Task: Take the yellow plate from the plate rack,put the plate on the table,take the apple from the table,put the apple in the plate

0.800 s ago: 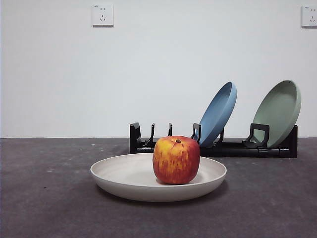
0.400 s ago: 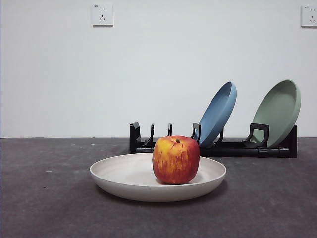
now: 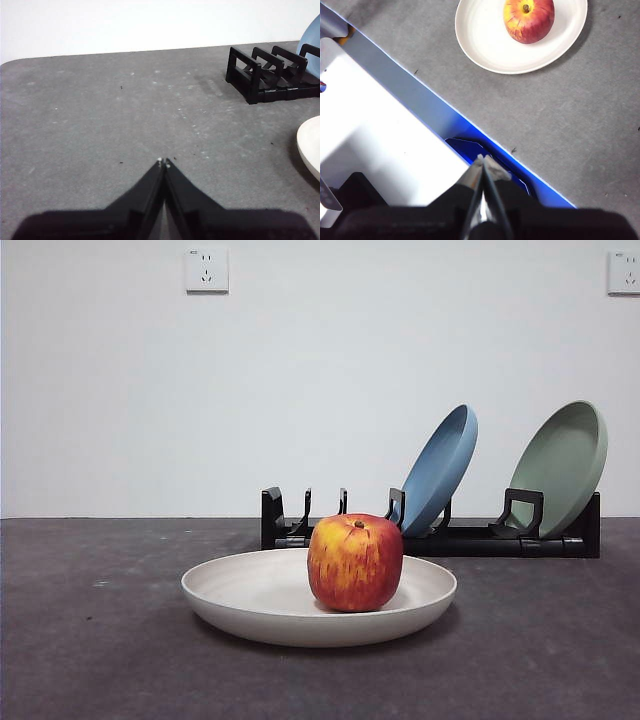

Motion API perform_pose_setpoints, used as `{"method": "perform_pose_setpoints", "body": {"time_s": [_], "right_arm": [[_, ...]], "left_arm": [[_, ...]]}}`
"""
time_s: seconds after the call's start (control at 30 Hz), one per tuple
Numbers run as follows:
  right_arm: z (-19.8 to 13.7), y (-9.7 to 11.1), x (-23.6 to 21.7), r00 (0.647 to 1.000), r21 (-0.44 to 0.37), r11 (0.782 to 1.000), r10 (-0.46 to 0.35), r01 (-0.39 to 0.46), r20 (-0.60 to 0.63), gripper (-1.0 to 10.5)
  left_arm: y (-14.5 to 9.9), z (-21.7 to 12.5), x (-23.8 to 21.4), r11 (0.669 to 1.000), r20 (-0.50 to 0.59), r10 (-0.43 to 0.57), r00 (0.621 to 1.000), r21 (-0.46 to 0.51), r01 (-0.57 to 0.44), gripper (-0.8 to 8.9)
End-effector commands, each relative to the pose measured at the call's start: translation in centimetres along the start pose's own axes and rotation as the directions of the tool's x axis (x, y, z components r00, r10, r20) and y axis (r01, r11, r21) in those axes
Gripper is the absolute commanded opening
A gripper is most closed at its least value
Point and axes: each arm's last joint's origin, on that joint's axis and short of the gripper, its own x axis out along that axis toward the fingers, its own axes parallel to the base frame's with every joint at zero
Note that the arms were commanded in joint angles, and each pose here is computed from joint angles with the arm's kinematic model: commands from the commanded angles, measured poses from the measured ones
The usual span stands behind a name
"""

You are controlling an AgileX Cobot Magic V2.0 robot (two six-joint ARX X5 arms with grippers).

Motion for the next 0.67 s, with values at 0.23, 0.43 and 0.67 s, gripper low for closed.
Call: {"method": "perform_pose_setpoints", "body": {"time_s": [0.23,0.43,0.67], "right_arm": [[0.0,0.0,0.0,1.000,0.004,1.000,0.000,0.000,0.005,0.0],[-0.1,-0.2,-0.4,0.999,-0.031,0.999,-0.031,0.032,0.035,0.0],[1.2,-1.9,-3.0,0.889,0.046,0.987,-0.160,0.156,0.430,0.0]], "left_arm": [[0.0,-0.4,0.1,1.000,-0.008,0.001,1.000,-0.006,-0.001,-0.03],[0.0,-0.4,0.1,1.000,-0.008,0.000,1.000,-0.006,0.000,-0.03],[0.0,-0.4,0.1,1.000,-0.008,0.000,1.000,-0.006,0.000,-0.03]]}}
